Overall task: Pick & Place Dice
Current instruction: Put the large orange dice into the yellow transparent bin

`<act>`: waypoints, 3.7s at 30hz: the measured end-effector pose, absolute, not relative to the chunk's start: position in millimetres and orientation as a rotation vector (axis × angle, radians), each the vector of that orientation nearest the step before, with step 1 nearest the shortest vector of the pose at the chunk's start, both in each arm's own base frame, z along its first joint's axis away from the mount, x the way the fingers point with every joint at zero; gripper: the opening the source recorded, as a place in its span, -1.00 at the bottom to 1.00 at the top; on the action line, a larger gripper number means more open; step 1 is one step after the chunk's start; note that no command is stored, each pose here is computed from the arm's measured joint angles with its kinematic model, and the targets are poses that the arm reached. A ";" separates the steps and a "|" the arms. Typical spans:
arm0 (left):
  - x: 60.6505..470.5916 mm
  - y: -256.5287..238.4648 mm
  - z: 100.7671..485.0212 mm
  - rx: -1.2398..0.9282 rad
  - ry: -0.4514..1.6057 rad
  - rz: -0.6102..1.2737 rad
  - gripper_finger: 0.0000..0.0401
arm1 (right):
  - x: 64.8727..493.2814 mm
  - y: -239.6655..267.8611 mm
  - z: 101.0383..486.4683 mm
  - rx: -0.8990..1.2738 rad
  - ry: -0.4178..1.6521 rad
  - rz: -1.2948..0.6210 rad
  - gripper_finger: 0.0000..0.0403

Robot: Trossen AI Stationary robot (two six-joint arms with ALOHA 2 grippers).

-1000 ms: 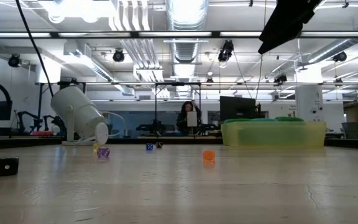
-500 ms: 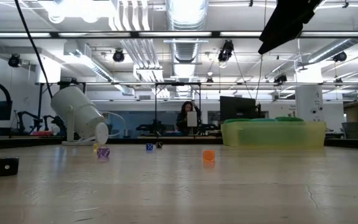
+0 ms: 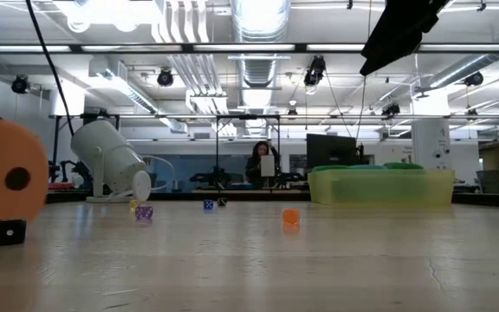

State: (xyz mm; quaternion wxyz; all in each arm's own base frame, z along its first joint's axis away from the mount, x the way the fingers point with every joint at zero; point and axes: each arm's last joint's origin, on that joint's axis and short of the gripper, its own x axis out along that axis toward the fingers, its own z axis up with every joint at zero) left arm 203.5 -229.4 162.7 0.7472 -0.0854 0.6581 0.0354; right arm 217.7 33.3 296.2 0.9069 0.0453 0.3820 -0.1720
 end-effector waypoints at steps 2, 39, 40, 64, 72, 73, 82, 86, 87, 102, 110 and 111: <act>200.3 -219.5 163.6 -0.138 1.491 0.151 -0.94 | 217.7 33.3 296.3 0.094 0.788 -0.355 0.99; 287.0 -136.4 167.9 0.139 1.184 0.162 -0.94 | 218.1 33.4 296.6 0.094 0.783 -0.356 0.99; 290.1 -134.3 168.5 0.140 1.168 0.155 -0.94 | 218.1 33.4 296.6 0.094 0.783 -0.356 0.99; 301.8 -138.2 178.7 0.195 1.100 -0.042 -0.94 | 218.2 33.3 296.8 0.094 0.782 -0.357 0.99; 306.0 -160.5 188.4 0.148 0.983 -0.148 -0.94 | 218.2 33.3 296.8 0.090 0.782 -0.356 0.99; 307.6 -160.0 189.2 0.141 0.968 -0.144 -0.94 | 218.2 33.3 296.7 0.090 0.782 -0.356 0.99; 316.6 -145.7 185.2 0.123 0.973 -0.093 -0.94 | 218.2 33.3 296.8 0.087 0.783 -0.355 0.99; 322.4 -143.6 167.7 0.141 1.018 -0.082 -0.94 | 218.2 33.3 296.7 0.087 0.783 -0.355 0.99; 324.0 -143.0 162.9 0.151 1.028 -0.083 -0.94 | 218.2 33.3 296.7 0.087 0.783 -0.355 0.99; 342.4 -118.7 161.2 0.170 0.940 0.058 -0.94 | 218.4 33.3 297.0 0.083 0.780 -0.352 0.99; 350.5 -90.7 161.4 0.168 0.941 0.154 -0.94 | 219.6 33.5 298.0 0.082 0.766 -0.347 0.99; 351.3 -87.1 161.5 0.175 0.941 0.168 -0.94 | 219.6 33.5 297.9 0.079 0.767 -0.346 0.99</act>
